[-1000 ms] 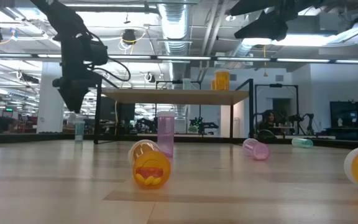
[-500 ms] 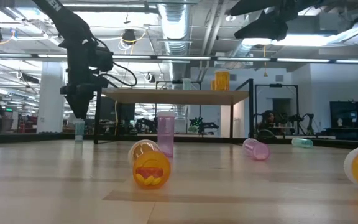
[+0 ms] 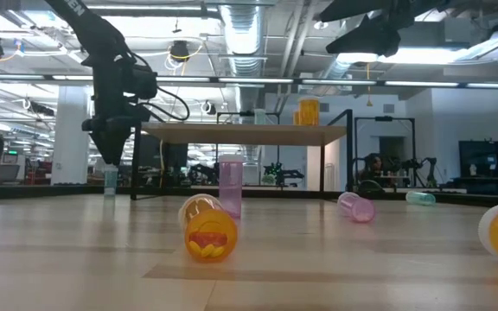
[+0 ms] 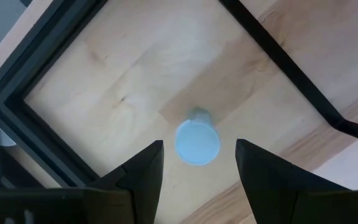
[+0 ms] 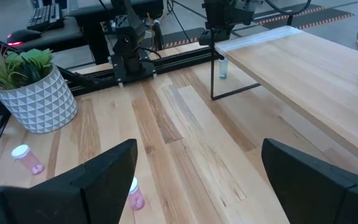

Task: Pick and place medicine bottles onto shelf by color
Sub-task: Put the left small blue pill bottle on the shelf aligned with the other small blue pill bottle

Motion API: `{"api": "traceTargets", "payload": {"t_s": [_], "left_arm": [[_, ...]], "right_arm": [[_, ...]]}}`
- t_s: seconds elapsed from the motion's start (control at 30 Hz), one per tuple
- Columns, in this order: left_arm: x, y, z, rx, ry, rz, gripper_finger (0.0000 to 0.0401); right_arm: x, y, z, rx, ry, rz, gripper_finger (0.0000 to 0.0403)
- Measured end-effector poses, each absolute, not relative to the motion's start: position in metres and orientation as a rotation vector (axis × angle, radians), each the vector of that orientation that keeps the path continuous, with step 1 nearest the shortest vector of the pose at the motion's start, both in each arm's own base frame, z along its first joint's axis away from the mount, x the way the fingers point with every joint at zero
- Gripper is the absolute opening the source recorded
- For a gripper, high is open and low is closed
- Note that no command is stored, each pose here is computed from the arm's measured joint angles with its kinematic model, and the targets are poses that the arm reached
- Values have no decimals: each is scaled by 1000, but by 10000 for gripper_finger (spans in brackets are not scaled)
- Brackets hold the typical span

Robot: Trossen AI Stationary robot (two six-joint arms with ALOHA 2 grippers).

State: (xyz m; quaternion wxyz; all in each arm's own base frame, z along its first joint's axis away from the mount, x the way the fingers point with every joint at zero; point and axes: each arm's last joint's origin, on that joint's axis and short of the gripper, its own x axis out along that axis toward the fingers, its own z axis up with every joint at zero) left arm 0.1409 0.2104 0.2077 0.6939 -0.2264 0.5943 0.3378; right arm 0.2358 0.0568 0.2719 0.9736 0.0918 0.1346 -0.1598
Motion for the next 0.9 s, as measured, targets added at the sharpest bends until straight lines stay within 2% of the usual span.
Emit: {"api": "traceTargets", "payload": {"t_s": [0.9], "left_arm": [[141, 207, 206, -454, 1372, 620, 187]], "right_arm": [[236, 57, 272, 186, 271, -322, 364]]}}
